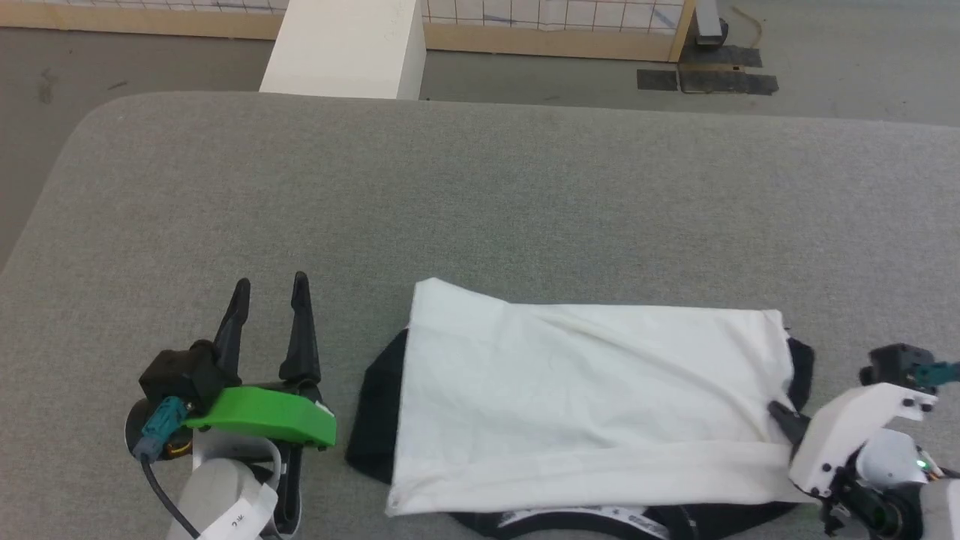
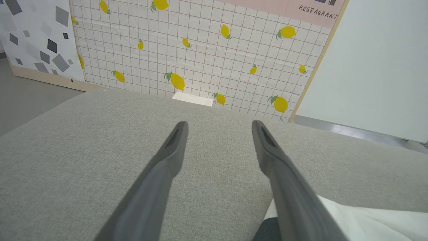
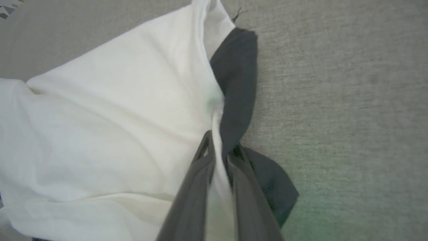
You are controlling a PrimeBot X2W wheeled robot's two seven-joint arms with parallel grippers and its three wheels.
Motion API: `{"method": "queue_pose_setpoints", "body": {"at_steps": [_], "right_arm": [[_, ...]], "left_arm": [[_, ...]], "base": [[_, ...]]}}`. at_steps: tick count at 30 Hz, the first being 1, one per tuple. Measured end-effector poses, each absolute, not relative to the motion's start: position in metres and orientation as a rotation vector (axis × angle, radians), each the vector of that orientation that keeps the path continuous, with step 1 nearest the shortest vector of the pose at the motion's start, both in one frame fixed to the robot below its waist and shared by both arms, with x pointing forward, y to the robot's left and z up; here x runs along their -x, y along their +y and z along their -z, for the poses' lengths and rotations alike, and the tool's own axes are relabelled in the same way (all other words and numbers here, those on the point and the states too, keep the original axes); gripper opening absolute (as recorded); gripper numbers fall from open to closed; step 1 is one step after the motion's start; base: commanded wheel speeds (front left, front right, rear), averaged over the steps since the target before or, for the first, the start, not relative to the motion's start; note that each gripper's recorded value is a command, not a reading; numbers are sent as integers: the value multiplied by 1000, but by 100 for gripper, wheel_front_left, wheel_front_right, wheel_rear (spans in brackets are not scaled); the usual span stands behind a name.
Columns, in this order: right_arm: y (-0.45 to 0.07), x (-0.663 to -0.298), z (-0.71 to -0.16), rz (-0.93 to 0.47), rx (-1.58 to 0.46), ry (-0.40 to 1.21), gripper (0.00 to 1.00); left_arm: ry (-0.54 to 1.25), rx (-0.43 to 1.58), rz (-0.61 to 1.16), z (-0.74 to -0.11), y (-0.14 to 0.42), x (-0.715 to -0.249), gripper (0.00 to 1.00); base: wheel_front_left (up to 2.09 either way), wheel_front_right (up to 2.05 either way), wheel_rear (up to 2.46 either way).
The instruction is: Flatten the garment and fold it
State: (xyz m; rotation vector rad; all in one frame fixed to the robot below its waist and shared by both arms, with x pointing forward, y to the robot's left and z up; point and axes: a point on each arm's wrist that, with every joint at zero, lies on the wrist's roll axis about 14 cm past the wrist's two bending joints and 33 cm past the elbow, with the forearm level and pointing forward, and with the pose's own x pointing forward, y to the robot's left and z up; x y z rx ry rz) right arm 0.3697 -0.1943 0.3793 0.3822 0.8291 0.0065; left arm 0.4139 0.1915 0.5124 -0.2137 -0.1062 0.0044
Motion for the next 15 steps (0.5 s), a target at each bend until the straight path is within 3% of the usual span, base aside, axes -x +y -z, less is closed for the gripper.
{"method": "queue_pose_setpoints", "body": {"at_steps": [9,15], "right_arm": [[-293,-355,-397,282,-218,713,0],[-295,-358,-417,281,-165,651,0]], "left_arm": [[-120,172,15,-517,187,-415,100],[-139,118,35,-524,182,-416,100]], "base": [[0,0,0],[0,0,0]]}}
